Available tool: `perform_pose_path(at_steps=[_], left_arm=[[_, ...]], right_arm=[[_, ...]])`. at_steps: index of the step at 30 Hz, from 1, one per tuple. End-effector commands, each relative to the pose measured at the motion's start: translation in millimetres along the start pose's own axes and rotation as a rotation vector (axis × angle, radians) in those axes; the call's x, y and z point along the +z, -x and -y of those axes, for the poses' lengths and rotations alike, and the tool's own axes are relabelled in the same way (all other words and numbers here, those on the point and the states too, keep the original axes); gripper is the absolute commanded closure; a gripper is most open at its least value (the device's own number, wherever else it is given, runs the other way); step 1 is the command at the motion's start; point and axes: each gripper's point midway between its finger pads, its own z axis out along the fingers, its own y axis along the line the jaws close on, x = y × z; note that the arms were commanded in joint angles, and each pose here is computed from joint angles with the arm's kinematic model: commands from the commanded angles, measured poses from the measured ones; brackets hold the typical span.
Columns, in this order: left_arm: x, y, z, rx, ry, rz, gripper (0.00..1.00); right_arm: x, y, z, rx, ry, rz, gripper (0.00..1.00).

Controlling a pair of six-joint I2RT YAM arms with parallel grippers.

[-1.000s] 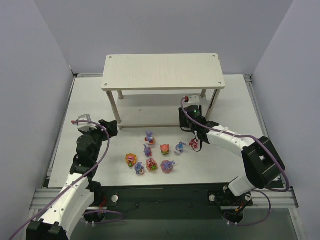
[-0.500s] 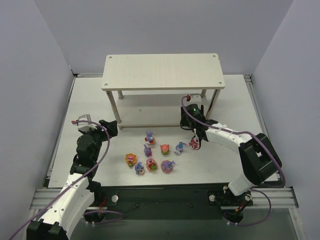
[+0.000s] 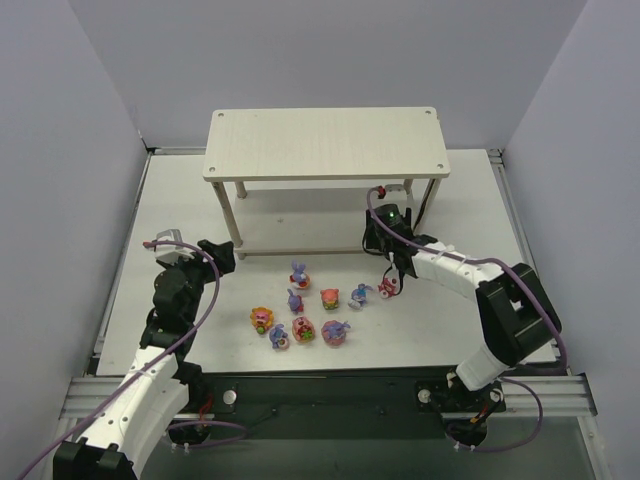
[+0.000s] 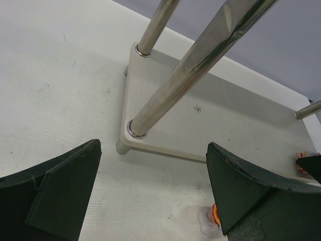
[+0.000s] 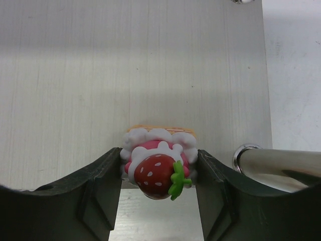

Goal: Place and organize the plastic toys onto the shelf

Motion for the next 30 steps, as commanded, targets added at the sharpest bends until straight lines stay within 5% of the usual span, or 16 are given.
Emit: perform_pose_path(at_steps=[1, 30], left_arm=[[2, 17, 7, 0.013, -0.012, 0.043, 0.04], [4, 15, 8, 0.016, -0.013, 0.032, 0.04]], right_arm=[[6, 11, 4, 0.024, -0.038, 0.004, 0.48], [-15, 12, -1, 0.039, 0.024, 0.031, 0.20]])
